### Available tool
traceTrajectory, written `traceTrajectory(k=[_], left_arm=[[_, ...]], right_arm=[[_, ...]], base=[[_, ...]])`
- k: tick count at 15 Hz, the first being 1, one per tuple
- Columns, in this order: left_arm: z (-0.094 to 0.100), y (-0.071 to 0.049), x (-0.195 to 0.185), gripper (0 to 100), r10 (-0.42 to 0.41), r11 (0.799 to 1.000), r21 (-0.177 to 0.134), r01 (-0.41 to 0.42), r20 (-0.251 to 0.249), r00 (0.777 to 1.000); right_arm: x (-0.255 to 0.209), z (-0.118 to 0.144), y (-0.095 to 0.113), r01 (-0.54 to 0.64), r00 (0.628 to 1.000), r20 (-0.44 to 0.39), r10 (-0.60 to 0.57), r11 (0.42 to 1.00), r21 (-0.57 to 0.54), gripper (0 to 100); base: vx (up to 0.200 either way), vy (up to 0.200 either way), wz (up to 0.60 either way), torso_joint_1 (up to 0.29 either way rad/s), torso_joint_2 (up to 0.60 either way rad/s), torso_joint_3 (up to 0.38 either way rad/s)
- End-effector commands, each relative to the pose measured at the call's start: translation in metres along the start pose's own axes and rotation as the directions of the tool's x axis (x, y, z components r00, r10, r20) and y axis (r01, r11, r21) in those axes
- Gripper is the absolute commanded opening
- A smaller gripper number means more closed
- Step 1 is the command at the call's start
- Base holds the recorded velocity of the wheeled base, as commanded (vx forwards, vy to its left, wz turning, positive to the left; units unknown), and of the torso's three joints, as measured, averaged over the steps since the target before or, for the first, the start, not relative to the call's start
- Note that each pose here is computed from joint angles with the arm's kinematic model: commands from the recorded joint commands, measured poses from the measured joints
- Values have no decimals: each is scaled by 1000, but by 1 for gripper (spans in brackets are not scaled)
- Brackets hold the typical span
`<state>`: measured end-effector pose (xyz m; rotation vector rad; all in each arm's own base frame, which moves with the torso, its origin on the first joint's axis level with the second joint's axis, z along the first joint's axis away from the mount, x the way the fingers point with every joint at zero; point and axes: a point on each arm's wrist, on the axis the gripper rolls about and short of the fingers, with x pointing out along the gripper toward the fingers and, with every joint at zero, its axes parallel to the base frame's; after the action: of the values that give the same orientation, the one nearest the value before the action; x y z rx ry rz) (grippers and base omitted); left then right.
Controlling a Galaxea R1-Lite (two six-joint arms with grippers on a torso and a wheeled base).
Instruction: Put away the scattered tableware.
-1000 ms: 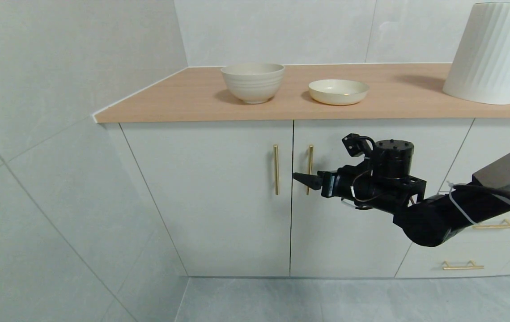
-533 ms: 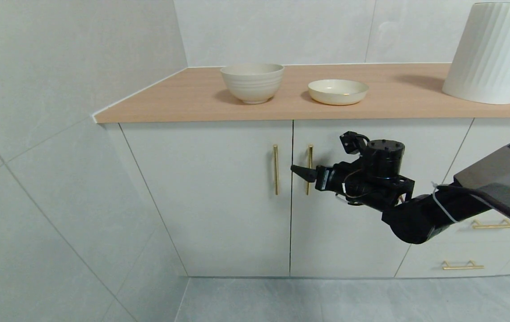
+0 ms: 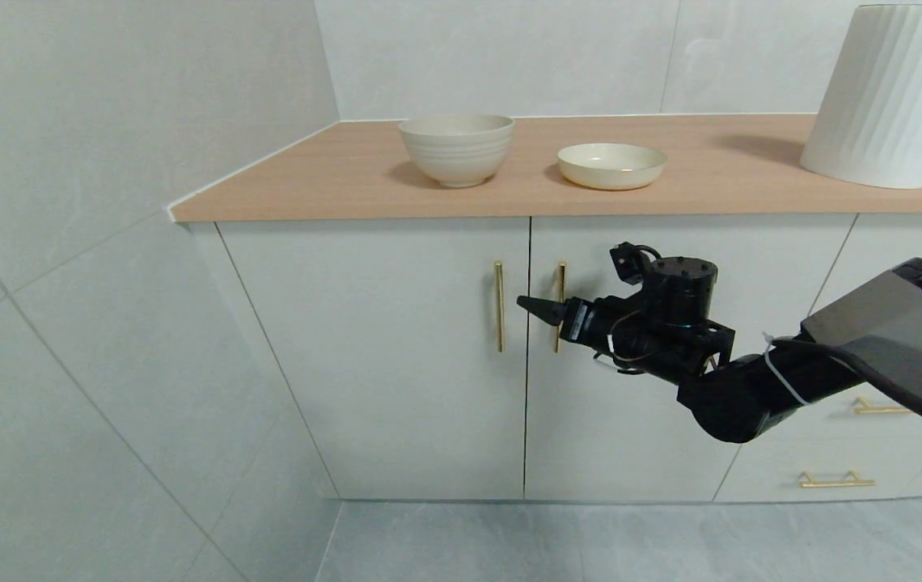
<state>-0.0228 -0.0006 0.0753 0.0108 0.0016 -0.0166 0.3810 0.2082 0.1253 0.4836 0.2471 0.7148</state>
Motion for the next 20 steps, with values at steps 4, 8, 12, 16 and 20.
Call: traceTrajectory(k=[4,8,12,16,20], left_arm=[[0,0,0,100,1,1000,0,-1,0,1000],[0,0,0,100,1,1000,1,-1,0,1000],[0,0,0,100,0,1000,0,0,0,1000],[0,0,0,100,1,1000,1,-1,0,1000],[0,0,0,100,1,1000,0,-1,0,1000]], right_arm=[[-20,3,15,-116,990,-77,117,993,14,100],[-35,3,21,-171,977,-123,173,985,24,100],[-56,2,30,-242,952,-182,245,970,38,100],[-91,-7,41,-260,939,-237,248,965,-22,100],[-109,-16,47,-261,930,-272,249,965,-11,100]], base=[[0,0,0,0,0,0],[0,0,0,0,0,0],[0,0,0,0,0,0],[0,0,0,0,0,0],[0,0,0,0,0,0]])
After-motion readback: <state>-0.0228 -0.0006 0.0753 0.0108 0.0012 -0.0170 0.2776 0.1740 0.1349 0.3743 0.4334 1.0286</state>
